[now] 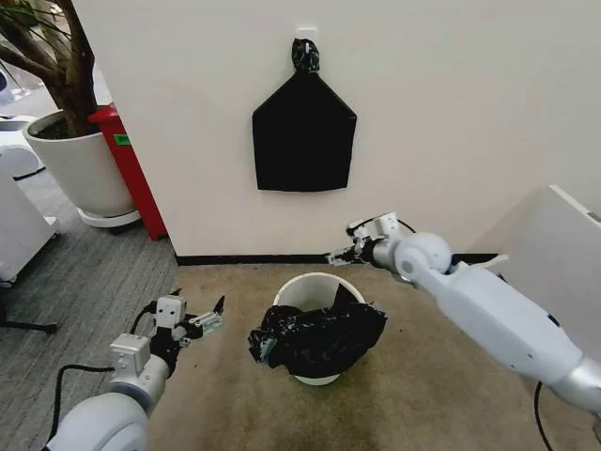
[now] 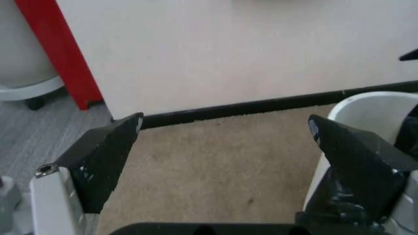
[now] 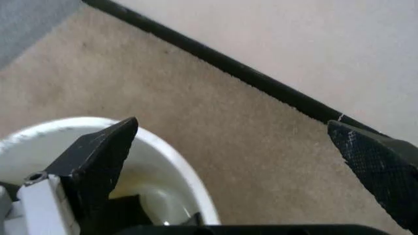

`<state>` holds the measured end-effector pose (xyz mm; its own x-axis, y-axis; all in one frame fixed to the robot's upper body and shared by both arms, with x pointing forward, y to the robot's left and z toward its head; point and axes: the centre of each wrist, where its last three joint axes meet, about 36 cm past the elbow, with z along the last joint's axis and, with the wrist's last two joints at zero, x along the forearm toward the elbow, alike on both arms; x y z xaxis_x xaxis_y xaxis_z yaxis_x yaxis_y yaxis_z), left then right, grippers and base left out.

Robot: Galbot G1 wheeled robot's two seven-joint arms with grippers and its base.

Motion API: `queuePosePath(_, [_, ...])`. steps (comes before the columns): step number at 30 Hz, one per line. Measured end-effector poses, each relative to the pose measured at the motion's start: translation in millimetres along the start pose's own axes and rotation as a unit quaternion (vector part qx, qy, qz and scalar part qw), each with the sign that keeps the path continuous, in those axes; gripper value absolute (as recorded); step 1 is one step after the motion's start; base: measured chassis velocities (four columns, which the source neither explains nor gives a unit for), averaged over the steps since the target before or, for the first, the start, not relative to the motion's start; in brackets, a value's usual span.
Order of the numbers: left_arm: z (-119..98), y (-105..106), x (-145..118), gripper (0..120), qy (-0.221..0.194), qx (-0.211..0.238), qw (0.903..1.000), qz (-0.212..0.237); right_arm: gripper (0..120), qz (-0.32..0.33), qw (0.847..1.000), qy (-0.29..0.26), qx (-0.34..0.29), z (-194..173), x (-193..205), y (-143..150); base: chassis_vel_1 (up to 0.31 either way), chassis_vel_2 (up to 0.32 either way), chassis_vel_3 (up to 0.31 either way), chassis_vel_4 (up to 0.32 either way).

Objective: Place the garbage bag over the trash bin.

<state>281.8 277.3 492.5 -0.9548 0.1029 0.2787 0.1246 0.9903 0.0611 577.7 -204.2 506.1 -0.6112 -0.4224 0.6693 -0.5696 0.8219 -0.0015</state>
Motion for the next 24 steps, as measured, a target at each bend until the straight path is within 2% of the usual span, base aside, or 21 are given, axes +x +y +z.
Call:
queuePosePath(3, [0.4,1.4,-2.4,100,-0.001,0.001,1.0,-0.005,100,-0.007,1.0,0.017,0.004,-1.1,-5.5,-3.5,0.0,0.0,0.0,0.0])
queuePosePath(10, [-1.5,-0.4,-14.4,100,-0.01,0.006,0.9998,-0.015,100,-0.038,0.994,0.099,-0.012,11.3,-38.7,-7.5,0.0,0.0,0.0,0.0])
queuePosePath(15, [-5.5,-2.4,-16.4,100,-0.015,0.01,0.9998,-0.013,100,-0.052,0.99,0.131,-0.016,10.4,-57.1,-8.4,0.0,0.0,0.0,0.0])
queuePosePath(20, [-6.0,-4.9,-17.4,100,-0.018,0.014,0.9997,-0.011,100,-0.055,0.988,0.141,-0.006,6.6,-71.0,-9.9,0.0,0.0,0.0,0.0])
queuePosePath(24, [-3.3,-9.0,-16.9,100,-0.021,0.014,0.9996,-0.008,91,-0.058,0.988,0.144,0.01,5.5,-78.7,-8.2,0.0,0.0,0.0,0.0])
